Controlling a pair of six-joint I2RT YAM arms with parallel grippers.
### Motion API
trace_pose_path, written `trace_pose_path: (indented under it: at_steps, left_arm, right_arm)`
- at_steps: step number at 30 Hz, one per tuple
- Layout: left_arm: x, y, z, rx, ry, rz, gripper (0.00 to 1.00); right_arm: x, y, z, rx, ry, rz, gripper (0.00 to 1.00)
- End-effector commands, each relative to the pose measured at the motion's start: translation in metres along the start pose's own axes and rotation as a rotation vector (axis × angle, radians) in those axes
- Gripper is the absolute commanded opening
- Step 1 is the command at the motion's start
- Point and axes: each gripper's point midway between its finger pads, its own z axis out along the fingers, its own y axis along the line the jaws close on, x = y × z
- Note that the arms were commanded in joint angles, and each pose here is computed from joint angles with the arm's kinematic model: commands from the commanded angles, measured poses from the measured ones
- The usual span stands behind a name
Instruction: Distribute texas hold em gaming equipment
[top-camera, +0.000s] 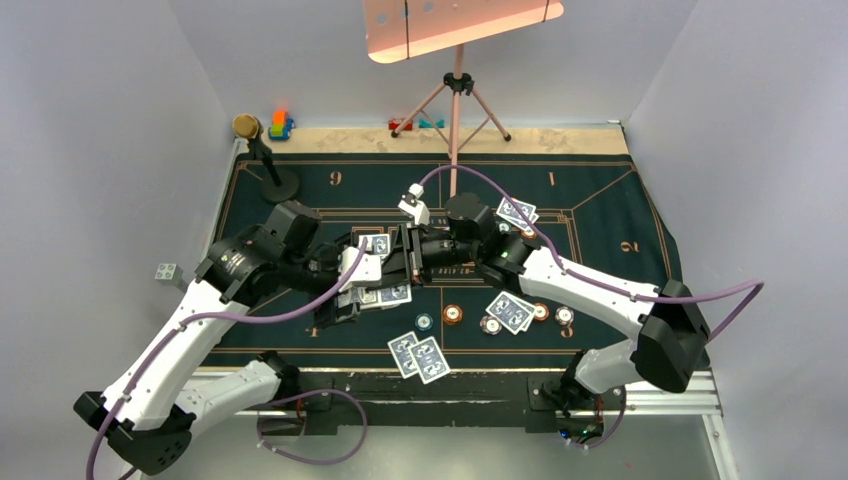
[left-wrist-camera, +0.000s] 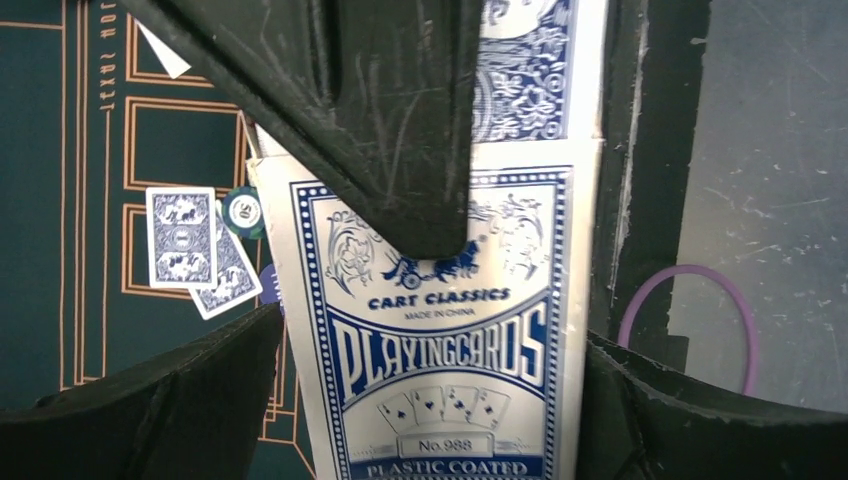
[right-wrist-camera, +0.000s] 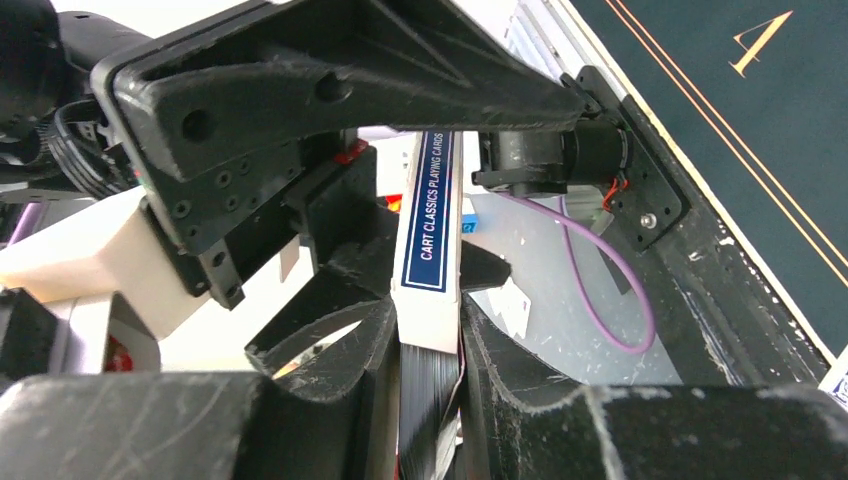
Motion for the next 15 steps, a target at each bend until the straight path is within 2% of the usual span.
trace_pose_path:
  at_steps: [1,13,15]
  left_arm:
    - [-0.004,0.016,0.000,-0.070,-0.005,0.075,1.00]
    - [-0.013,0.010,-0.016,-0.101,-0.047,0.097,1.00]
    - [-0.013,0.006,-0.017,-0.092,-0.054,0.101,0.95]
  right_arm:
    - [-0.006,0.032,-0.002,-0.094,-0.016,-0.041,0.27]
    - [0.002,0.020,-0.003,-0.079,0.007,-0.022,0.26]
    - [0.002,0.018,-0.003,-0.079,0.011,-0.019,0.26]
